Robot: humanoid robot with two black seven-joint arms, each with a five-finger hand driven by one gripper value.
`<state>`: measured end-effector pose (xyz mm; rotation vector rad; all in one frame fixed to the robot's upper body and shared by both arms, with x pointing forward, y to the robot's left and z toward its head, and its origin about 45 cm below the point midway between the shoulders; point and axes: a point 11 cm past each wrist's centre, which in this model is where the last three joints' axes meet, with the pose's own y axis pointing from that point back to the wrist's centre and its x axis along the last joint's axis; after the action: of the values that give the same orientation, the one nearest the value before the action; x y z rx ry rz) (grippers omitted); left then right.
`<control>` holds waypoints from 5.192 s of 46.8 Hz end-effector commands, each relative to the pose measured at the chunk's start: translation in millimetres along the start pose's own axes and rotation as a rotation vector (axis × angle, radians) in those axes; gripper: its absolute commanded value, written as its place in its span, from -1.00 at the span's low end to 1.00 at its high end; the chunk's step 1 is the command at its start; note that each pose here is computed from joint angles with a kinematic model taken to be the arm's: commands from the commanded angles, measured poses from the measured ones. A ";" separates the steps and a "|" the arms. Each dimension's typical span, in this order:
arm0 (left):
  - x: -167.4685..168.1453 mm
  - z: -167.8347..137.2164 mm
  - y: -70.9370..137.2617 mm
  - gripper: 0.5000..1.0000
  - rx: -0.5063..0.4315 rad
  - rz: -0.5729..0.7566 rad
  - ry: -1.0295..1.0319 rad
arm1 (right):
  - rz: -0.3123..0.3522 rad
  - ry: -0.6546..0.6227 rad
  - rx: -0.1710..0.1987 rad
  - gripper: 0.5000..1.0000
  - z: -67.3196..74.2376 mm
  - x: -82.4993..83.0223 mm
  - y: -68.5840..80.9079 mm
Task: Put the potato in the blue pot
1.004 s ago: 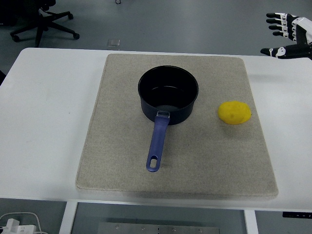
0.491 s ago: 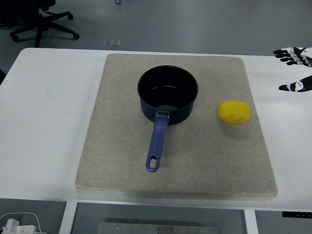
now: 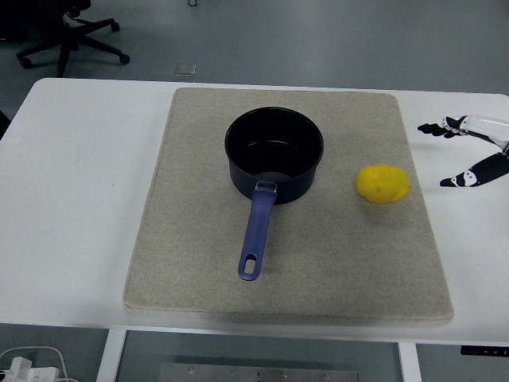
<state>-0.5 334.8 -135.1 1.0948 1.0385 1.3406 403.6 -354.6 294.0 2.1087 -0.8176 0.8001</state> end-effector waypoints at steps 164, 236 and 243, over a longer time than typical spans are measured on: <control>0.0 0.1 0.0 0.98 0.000 0.000 0.001 | -0.109 0.222 0.075 -1.00 -24.0 -43.3 -66.3; 0.0 0.0 0.0 0.98 0.000 0.000 0.000 | -0.075 0.368 0.322 -1.00 -186.5 55.5 -94.3; 0.0 0.1 0.0 0.99 0.000 0.000 0.001 | -0.098 0.367 0.383 -1.00 -210.4 35.7 -113.3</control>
<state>-0.5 334.8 -135.1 1.0944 1.0390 1.3412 453.5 -155.3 396.1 2.1831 -0.4145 1.3135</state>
